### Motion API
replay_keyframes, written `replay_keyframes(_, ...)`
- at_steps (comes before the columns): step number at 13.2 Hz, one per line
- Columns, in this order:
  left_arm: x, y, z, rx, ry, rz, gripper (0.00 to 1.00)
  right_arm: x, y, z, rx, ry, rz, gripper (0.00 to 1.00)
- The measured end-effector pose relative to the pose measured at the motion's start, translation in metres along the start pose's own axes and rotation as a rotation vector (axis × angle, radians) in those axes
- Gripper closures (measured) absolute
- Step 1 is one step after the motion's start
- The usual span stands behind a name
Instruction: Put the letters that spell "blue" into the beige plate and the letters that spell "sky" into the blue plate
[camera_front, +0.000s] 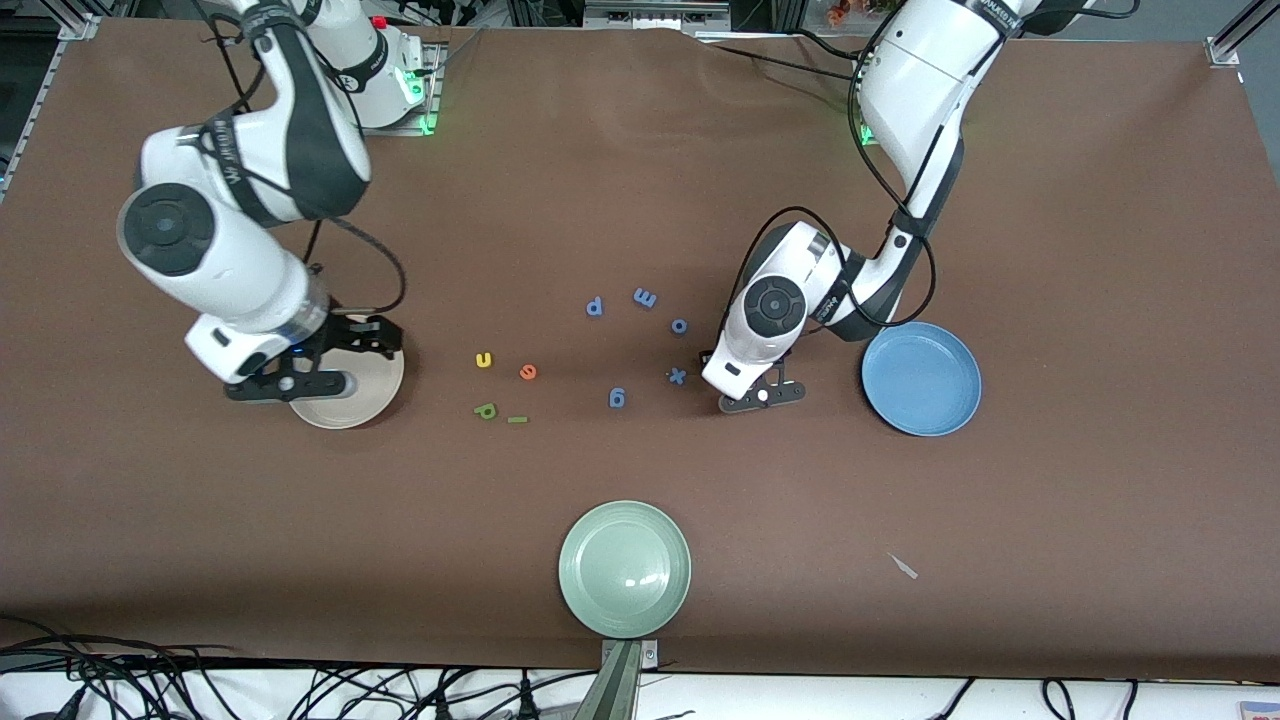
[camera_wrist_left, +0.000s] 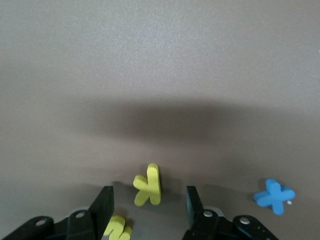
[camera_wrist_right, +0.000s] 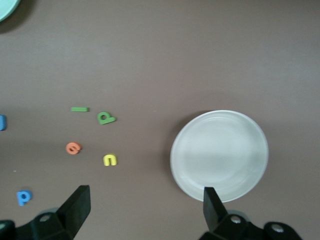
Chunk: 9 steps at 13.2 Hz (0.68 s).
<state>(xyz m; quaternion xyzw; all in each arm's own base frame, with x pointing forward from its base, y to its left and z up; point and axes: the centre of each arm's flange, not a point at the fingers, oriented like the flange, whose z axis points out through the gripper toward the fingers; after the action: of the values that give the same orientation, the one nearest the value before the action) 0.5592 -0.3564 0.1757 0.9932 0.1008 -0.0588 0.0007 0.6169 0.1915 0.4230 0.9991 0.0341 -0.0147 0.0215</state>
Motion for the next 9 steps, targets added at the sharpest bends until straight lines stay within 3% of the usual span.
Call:
replay_keyframes(3, -0.002, -0.003, 0.005, -0.004, 0.005, -0.005, 0.40, 0.002, -0.027, 0.031, 0.050, -0.032, 0.024, 0.00)
replay_keyframes(4, -0.002, -0.002, 0.005, -0.005, 0.006, -0.006, 0.45, 0.003, -0.035, 0.045, 0.077, -0.016, 0.032, 0.00)
replay_keyframes(7, -0.002, -0.001, 0.001, -0.006, 0.007, -0.005, 0.76, -0.012, -0.071, 0.105, 0.134, 0.084, 0.053, 0.00)
replay_keyframes(9, -0.001, -0.002, -0.007, 0.007, -0.004, -0.004, 0.76, -0.034, -0.086, 0.147, 0.154, 0.114, 0.025, 0.00)
